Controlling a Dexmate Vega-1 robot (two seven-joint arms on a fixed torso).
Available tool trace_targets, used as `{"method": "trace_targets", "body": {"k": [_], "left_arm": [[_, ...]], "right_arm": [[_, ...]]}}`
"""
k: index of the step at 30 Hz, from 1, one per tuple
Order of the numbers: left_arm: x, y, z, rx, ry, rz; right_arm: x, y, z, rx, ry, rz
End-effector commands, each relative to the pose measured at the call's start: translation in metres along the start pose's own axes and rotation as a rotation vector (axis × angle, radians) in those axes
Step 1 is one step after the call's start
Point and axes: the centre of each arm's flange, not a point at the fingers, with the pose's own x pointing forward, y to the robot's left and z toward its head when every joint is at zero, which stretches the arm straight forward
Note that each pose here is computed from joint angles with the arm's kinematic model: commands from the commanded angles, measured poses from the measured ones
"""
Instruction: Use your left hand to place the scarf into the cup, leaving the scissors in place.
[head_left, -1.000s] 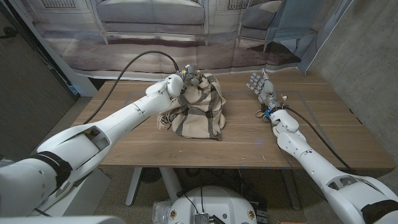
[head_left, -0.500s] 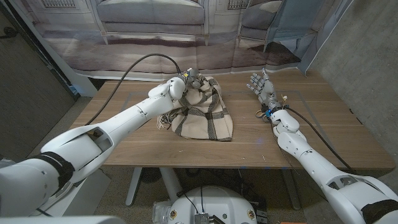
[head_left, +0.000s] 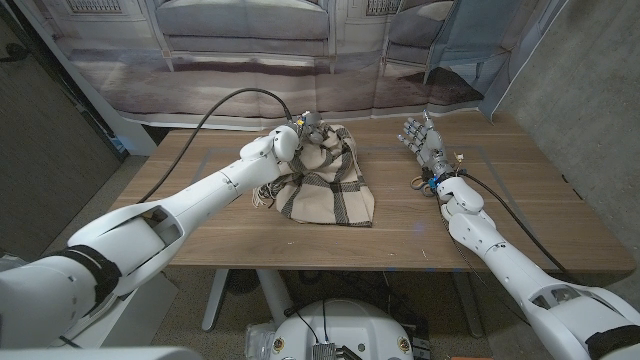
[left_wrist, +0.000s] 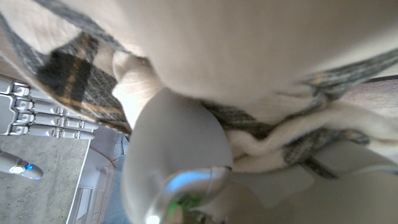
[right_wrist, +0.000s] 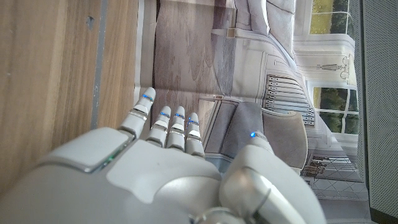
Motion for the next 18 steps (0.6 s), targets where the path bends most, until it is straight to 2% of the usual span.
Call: {"method": "trace_targets", "body": {"k": [1, 2, 4, 5, 8, 18], "left_arm": [[-0.0069, 0.0045, 0.0014, 0.062, 0.023, -0.040], [-0.0071, 0.0058, 0.0007, 0.060, 0.017, -0.063], [-0.0112, 0.0068, -0.0002, 0.068, 0.022, -0.035], [-0.0117, 0.0079, -0.0011, 0.063, 0.021, -0.053], [-0.0149, 0.0091, -0.0036, 0.059, 0.023, -0.039], [-0.0169, 0.0129, -0.0073, 0.051, 0.026, -0.039]], "right_arm": [[-0.0027, 0.0005, -0.0002, -0.003, 0.003, -0.002], [-0.0027, 0.0006, -0.0002, -0.003, 0.004, -0.002], [-0.0027, 0.0009, -0.0004, -0.003, 0.005, -0.002], [-0.0026, 0.0010, -0.0005, -0.003, 0.005, -0.001], [-0.0023, 0.0015, -0.0014, -0.003, 0.008, 0.000], [-0.0013, 0.0041, -0.0062, 0.003, 0.013, 0.002]]}}
